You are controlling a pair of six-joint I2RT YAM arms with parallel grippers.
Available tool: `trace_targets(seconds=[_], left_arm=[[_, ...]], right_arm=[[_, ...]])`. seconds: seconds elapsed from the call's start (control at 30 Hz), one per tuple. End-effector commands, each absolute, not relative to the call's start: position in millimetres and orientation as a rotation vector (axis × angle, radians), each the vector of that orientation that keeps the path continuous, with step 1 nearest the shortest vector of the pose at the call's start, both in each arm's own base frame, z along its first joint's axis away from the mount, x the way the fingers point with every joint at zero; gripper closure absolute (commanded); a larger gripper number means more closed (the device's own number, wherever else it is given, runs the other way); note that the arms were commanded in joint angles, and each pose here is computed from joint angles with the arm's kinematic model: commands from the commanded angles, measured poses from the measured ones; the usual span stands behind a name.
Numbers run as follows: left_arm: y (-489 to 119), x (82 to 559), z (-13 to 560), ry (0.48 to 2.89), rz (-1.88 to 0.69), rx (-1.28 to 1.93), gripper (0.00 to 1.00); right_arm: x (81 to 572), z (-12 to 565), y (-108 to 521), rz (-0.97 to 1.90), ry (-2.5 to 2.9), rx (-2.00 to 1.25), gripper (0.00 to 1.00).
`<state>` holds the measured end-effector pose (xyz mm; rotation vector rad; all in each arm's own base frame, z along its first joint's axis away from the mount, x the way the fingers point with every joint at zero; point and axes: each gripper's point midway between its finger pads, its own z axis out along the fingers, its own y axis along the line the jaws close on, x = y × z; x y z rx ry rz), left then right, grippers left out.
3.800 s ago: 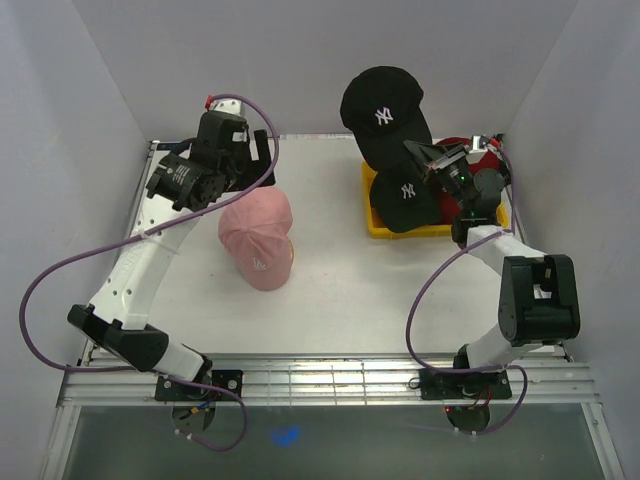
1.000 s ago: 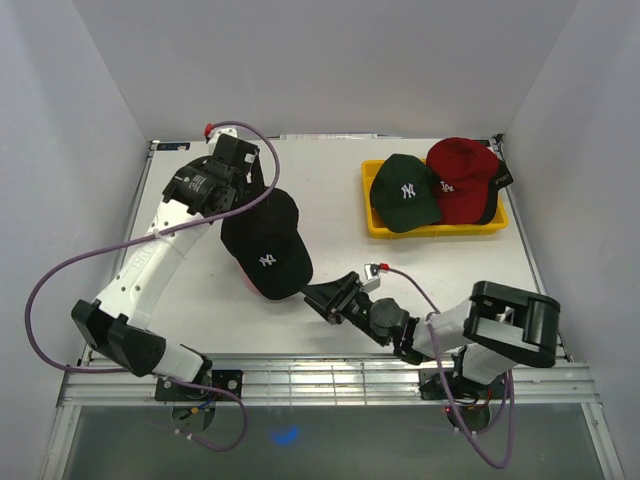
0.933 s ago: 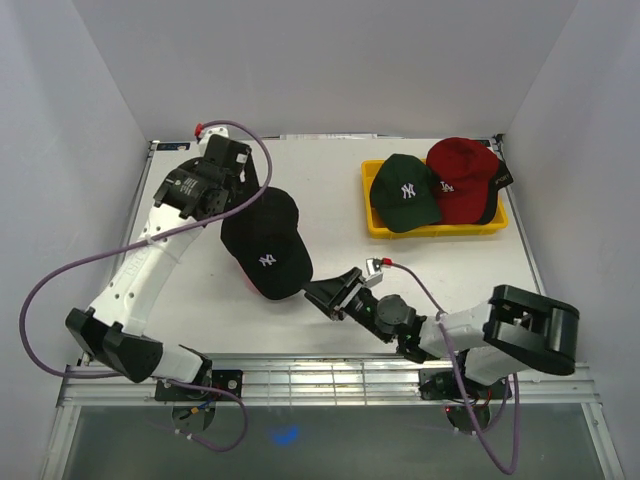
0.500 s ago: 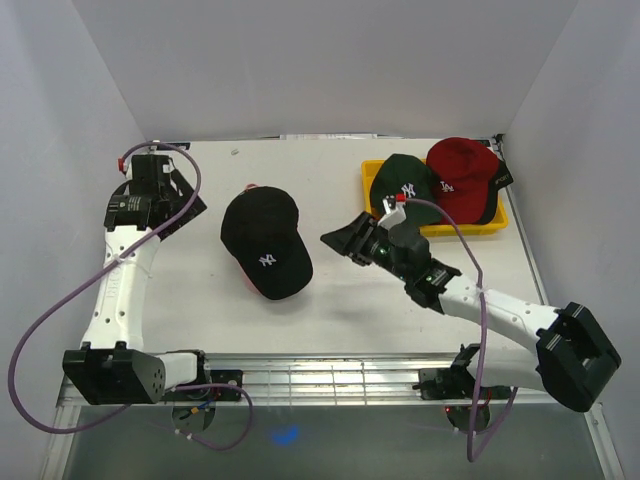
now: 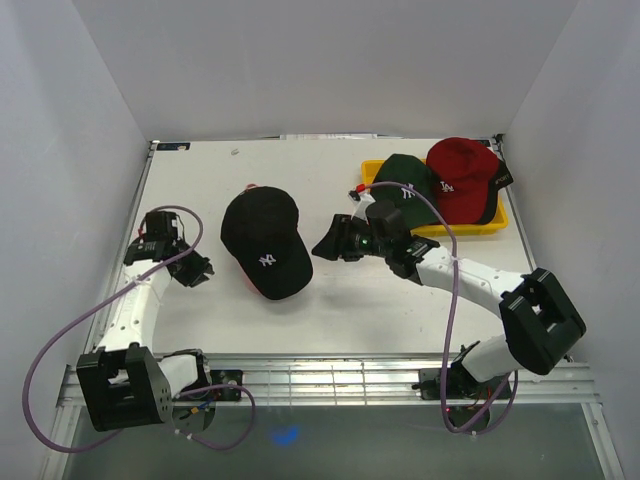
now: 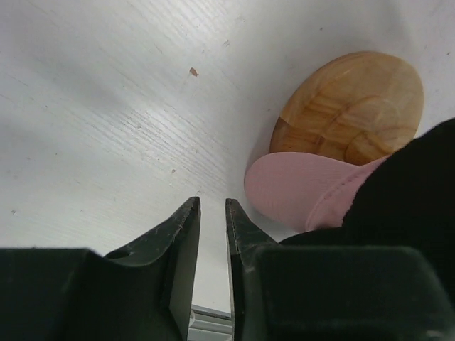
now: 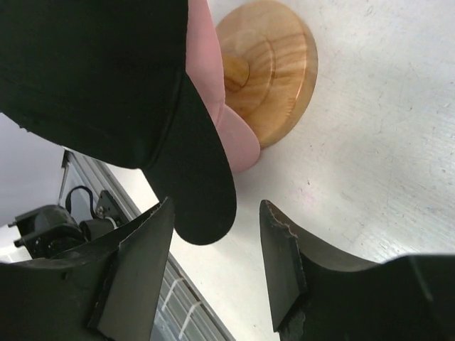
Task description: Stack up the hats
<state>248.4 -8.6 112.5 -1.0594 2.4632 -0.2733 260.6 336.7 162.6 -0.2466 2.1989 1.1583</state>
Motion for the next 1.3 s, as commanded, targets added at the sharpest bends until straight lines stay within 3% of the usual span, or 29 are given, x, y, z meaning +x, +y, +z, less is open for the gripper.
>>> trace_targets(seconds=[0.0,0.53,0.83,1.27], left_arm=[[-21,253,102,2.409,-0.396,-1.114,0.69],[-32,268,53,2.36,-0.509,-1.226,0.74],[-41,281,50,2.338,-0.603,-1.209,0.74],[-50,280,49,2.312,-0.688,-1.2,0.77]], right_arm=[[263,181,347,1.223,2.102,-0.377,0.43],[260,168,372,1.373,2.015,-0.493,0.47],[262,157,375,1.385,2.041,-0.473,0.56],[253,146,376,1.411,2.056,-0.465,0.6]])
